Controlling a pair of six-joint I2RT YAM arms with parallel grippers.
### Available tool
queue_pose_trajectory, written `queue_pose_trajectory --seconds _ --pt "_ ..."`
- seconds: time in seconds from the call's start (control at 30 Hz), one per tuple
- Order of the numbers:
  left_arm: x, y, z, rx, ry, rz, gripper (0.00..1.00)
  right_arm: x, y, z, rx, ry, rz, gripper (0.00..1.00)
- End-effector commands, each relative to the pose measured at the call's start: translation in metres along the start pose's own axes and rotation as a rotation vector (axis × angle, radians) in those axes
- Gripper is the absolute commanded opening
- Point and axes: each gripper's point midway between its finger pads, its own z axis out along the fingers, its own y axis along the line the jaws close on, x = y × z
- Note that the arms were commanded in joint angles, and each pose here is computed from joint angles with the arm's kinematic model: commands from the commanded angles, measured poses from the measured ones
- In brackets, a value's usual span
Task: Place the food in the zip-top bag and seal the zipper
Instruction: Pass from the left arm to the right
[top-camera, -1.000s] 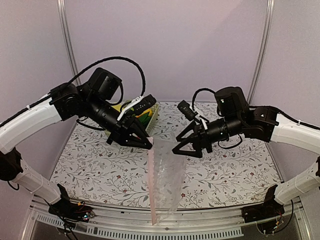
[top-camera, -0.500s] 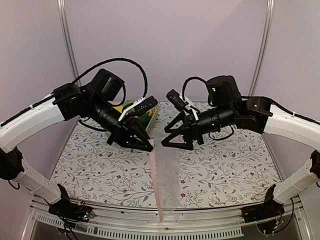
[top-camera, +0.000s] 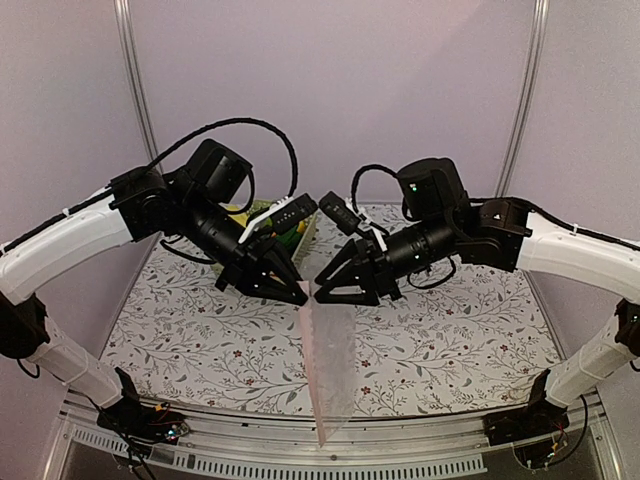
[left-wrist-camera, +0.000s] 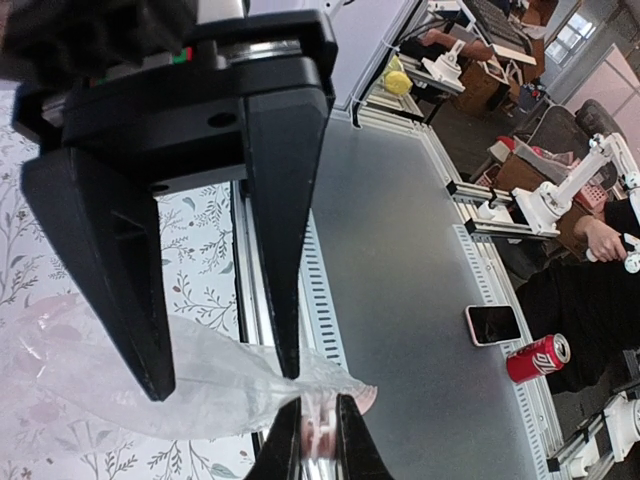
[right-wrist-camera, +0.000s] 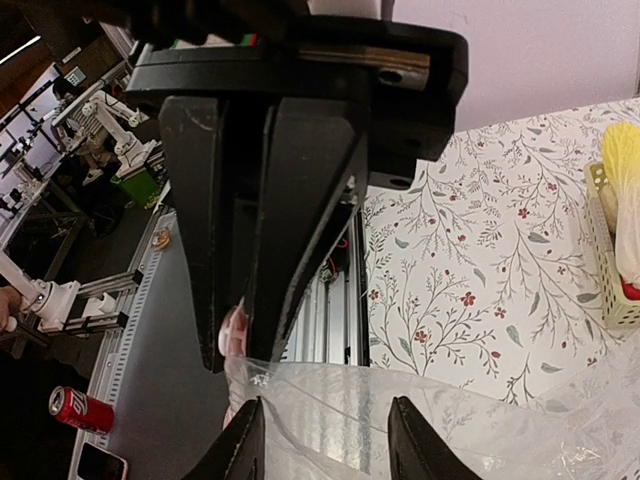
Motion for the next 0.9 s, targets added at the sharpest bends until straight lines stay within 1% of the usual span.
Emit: queue_pose_trajectory --seconds 0.0,0.1,0.23,0.27,0.3,0.33,0.37,0.4,0.43,0.47,0.5,0.57,0.63,0.73,0.77,0.87 --pt "0.002 0.0 0.003 0.013 0.006 0.002 0.0 -0.001 0.006 0.006 -0.033 0.004 0.002 0.36" --pt "0.0 0.001 0.002 -0.001 -0.003 0.008 0.0 -0.002 0.008 0.005 -0.036 -0.006 0.005 0.22" --pt "-0.002 0.005 -0.001 -0.037 -0.011 0.014 0.0 -0.005 0.008 0.001 -0.017 -0.033 0.014 0.0" --pt "-0.004 0.008 -0.002 -0.058 -0.018 0.015 0.0 -0.004 0.006 0.0 -0.002 -0.037 0.023 0.0" --pt "-0.006 0.01 -0.003 -0.079 -0.025 0.012 0.04 -0.005 0.004 -0.002 0.019 -0.043 0.023 0.0" --pt "-0.008 0.012 -0.005 -0.097 -0.033 0.014 0.17 -0.004 0.001 -0.004 0.047 -0.05 0.028 0.0" --pt "-0.011 0.014 -0.008 -0.12 -0.044 0.017 0.37 -0.007 -0.002 -0.009 0.084 -0.065 0.031 0.0" --pt "-0.014 0.017 -0.011 -0.156 -0.06 0.023 0.53 -0.007 -0.007 -0.012 0.12 -0.074 0.034 0.0" --pt "-0.018 0.021 -0.016 -0.193 -0.081 0.031 0.65 -0.008 -0.01 -0.016 0.154 -0.088 0.036 0.0" --pt "-0.019 0.026 -0.021 -0.24 -0.101 0.032 0.74 -0.01 -0.013 -0.023 0.194 -0.106 0.036 0.0" --pt "-0.022 0.028 -0.029 -0.286 -0.131 0.045 0.8 -0.012 -0.021 -0.028 0.254 -0.124 0.046 0.0" --pt "-0.028 0.033 -0.041 -0.358 -0.185 0.062 0.86 -0.016 -0.026 -0.039 0.324 -0.157 0.06 0.0" --pt "-0.032 0.037 -0.051 -0.417 -0.229 0.078 0.9 -0.017 -0.033 -0.047 0.382 -0.179 0.08 0.0" --pt "-0.038 0.041 -0.053 -0.442 -0.28 0.079 0.91 -0.018 -0.041 -0.051 0.431 -0.195 0.102 0.0" --pt "-0.038 0.045 -0.052 -0.442 -0.292 0.057 0.91 -0.018 -0.044 -0.05 0.441 -0.195 0.109 0.0" --pt "-0.035 0.056 -0.041 -0.432 -0.282 -0.004 0.91 -0.015 -0.053 -0.045 0.465 -0.181 0.128 0.0"
